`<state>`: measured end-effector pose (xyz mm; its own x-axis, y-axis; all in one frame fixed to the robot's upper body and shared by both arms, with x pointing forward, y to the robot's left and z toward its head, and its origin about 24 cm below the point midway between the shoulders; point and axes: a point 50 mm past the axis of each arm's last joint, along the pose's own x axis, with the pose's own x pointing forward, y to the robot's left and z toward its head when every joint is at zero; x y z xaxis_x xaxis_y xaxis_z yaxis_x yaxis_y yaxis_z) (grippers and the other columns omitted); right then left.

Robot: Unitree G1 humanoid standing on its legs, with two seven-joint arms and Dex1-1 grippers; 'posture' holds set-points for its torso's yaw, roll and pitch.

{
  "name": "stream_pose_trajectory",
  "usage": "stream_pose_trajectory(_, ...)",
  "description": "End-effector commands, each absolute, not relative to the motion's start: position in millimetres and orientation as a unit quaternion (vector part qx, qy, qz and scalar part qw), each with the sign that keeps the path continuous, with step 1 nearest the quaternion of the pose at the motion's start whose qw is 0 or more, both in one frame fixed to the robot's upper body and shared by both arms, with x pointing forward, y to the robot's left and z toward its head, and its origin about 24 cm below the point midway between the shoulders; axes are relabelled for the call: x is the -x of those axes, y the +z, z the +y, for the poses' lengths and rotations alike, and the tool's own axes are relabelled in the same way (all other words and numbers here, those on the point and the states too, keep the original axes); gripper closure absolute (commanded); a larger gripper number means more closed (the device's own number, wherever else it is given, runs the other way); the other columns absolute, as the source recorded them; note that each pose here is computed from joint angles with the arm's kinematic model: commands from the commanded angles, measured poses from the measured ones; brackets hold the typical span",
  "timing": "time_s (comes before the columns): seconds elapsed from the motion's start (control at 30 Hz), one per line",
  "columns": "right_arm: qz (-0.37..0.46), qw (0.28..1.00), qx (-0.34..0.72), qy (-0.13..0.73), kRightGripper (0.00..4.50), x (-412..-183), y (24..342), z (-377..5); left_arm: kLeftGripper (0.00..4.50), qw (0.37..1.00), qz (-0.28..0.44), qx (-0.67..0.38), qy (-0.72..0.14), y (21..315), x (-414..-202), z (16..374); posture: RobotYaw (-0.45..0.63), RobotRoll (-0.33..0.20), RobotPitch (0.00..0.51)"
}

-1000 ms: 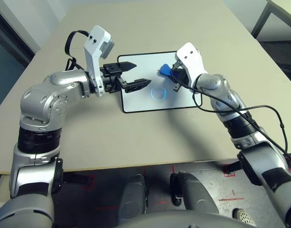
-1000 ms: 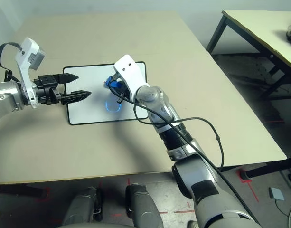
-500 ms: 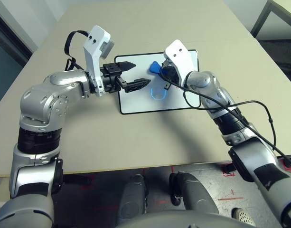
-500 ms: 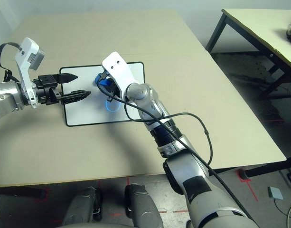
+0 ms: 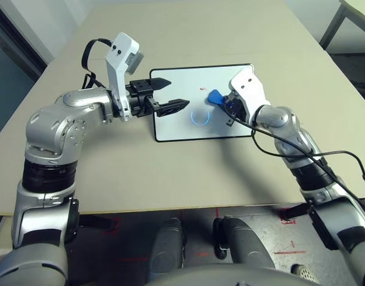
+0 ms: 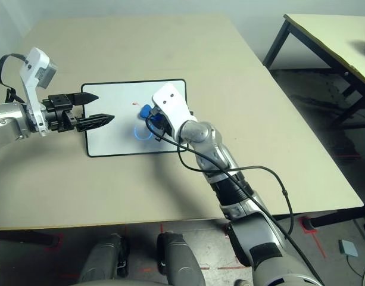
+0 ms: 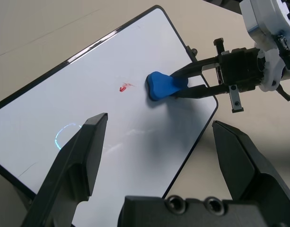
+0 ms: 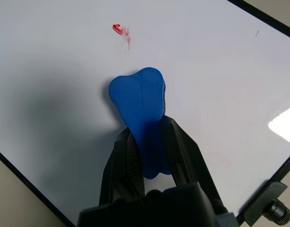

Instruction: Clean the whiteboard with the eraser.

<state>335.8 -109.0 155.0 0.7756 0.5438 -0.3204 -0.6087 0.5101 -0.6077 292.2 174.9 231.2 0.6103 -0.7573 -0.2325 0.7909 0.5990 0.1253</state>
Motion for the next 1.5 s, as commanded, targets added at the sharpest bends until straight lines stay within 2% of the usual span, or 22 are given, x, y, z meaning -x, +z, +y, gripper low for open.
stream_pose_trajectory(0.03, 0.091, 0.873, 0.364, 0.313, 3.73, -342.4, 144.8, -117.6, 0.0, 0.888, 0.082, -0.109, -0.44, 228.7, -294.0, 172.4, -0.02, 0.0, 0.142)
stream_pose_trajectory(0.4, 0.038, 0.861, 0.367, 0.35, 3.73, -358.6, 170.4, -69.9, 0.0, 0.889, 0.081, -0.107, -0.439, 228.3, -292.7, 172.2, 0.0, 0.0, 0.144)
stream_pose_trajectory(0.6, 0.017, 0.847, 0.366, 0.385, 3.74, -357.9, 174.1, -39.2, 0.0, 0.891, 0.081, -0.106, -0.435, 227.7, -291.3, 173.3, 0.01, 0.0, 0.146)
stream_pose_trajectory(0.83, 0.012, 0.839, 0.367, 0.403, 3.74, -358.5, 170.3, -22.7, 0.0, 0.892, 0.082, -0.106, -0.433, 227.5, -290.3, 174.1, 0.02, 0.0, 0.15)
stream_pose_trajectory(1.03, 0.019, 0.843, 0.369, 0.39, 3.74, -364.7, 169.0, -31.2, 0.0, 0.891, 0.082, -0.106, -0.433, 227.5, -290.1, 174.2, 0.01, 0.0, 0.152)
stream_pose_trajectory(1.37, 0.05, 0.866, 0.383, 0.318, 3.74, -376.8, 169.0, -84.9, 0.0, 0.889, 0.081, -0.106, -0.439, 228.2, -293.5, 171.9, -0.01, 0.0, 0.151)
stream_pose_trajectory(1.5, 0.047, 0.867, 0.383, 0.316, 3.74, -376.6, 171.6, -85.0, 0.0, 0.887, 0.082, -0.106, -0.442, 227.4, -294.8, 170.2, -0.02, 0.0, 0.149)
